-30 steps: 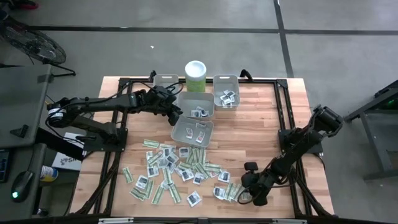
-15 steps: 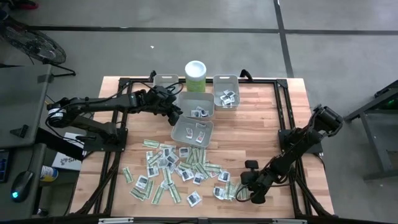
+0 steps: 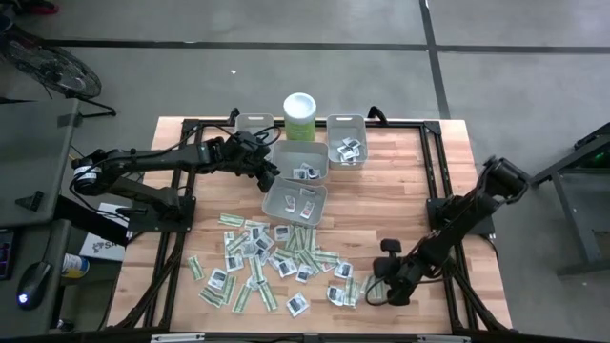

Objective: Pick & Place First Aid Supplies
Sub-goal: Put the bandage pack into the left bin

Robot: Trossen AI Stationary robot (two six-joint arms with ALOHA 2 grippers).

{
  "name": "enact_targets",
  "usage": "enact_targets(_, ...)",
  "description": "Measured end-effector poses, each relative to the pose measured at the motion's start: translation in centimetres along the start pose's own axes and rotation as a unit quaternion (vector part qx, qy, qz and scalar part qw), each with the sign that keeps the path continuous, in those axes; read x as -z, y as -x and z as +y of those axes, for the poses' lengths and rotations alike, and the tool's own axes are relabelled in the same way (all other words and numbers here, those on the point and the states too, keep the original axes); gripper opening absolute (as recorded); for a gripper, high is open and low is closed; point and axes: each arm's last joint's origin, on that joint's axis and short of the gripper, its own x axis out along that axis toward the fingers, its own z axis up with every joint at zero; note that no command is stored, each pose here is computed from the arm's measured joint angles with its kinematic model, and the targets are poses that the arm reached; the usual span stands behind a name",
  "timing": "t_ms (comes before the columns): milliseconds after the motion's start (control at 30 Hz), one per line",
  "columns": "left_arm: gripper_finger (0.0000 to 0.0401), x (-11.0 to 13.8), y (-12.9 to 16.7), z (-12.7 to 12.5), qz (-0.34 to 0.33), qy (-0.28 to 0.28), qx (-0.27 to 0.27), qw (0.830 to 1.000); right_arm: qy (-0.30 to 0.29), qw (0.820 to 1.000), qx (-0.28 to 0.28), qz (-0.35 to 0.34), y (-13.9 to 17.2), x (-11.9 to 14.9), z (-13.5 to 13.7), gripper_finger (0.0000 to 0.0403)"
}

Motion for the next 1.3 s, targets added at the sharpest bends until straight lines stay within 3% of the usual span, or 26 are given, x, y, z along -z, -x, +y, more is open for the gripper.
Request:
enact_targets(333,0.0112,-0.3,0.0,-0.1,-0.014,0.0,0.007,1.0,-0.039,0.995,0.002,-0.089,2.9,-3.0,-1.6,0.0001)
enact_targets(533,0.0112,-1.7,0.2,-1.0,-0.074,-0.031,0.087,0.993,-0.093,0.98,0.048,-0.167,4.7,-5.6,-4.5,0.0)
enact_targets(700,0.0112,-2.7,0.6,-1.7,-0.122,-0.059,0.141,0.981,-0.138,0.954,0.107,-0.245,6.4,-7.6,-7.2,0.0)
enact_targets(933,0.0112,-3.6,1.0,-2.1,-0.174,-0.067,0.16,0.969,-0.153,0.914,0.17,-0.336,7.6,-10.3,-10.3,0.0)
enact_targets(1300,0.0112,-4.1,1.3,-2.3,-0.206,-0.071,0.169,0.961,-0.178,0.836,0.275,-0.44,9.5,-13.0,-14.1,0.0)
